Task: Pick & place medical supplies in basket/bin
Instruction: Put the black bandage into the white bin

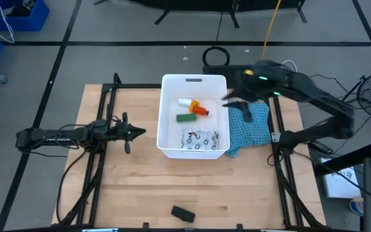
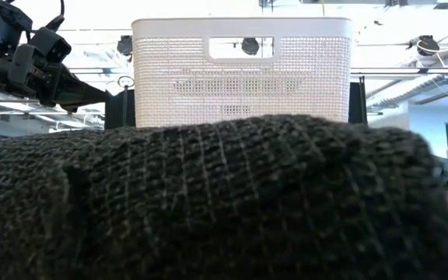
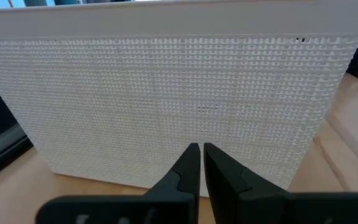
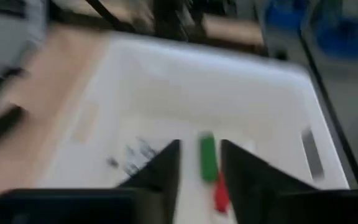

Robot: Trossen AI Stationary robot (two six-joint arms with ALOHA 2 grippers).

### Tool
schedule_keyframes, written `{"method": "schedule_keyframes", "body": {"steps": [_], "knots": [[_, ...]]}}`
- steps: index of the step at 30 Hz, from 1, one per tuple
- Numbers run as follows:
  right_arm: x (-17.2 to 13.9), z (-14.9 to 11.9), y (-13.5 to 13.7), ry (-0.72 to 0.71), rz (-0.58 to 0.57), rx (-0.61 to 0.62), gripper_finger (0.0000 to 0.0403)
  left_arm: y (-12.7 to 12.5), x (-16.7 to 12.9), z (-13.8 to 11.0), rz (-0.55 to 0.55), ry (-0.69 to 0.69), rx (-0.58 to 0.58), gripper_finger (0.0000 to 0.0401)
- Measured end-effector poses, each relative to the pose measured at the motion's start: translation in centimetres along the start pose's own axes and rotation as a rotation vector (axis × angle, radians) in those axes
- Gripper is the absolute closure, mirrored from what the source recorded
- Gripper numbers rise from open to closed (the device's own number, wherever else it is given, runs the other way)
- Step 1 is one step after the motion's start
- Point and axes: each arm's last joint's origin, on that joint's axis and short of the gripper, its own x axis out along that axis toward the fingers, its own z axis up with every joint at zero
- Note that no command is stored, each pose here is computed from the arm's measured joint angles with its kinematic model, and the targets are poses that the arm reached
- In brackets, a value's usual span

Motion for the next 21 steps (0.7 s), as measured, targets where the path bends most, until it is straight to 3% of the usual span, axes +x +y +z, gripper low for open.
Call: {"method": "schedule_keyframes", "body": {"steps": [2,4,8,12,21], "knots": [[-2.3,-0.4,1.6,-0.082,0.028,-0.028,0.0367,0.0,0.0,0.0,0.000,0.000,-0.002,0.0375],[-3.8,-1.3,2.9,-0.157,0.070,-0.034,0.0392,0.0,0.0,0.0,0.000,0.000,-0.007,0.0375],[-4.3,-4.2,5.0,-0.249,0.107,0.041,0.0395,0.0,0.0,0.0,0.000,0.000,-0.015,0.0375],[-2.6,-8.5,7.1,-0.325,0.156,0.057,0.0401,0.0,0.0,0.0,0.000,0.000,-0.016,0.0375],[-1.3,-16.5,9.5,-0.467,0.112,0.105,0.0402,0.0,0.0,0.0,0.000,0.000,-0.026,0.0375]]}}
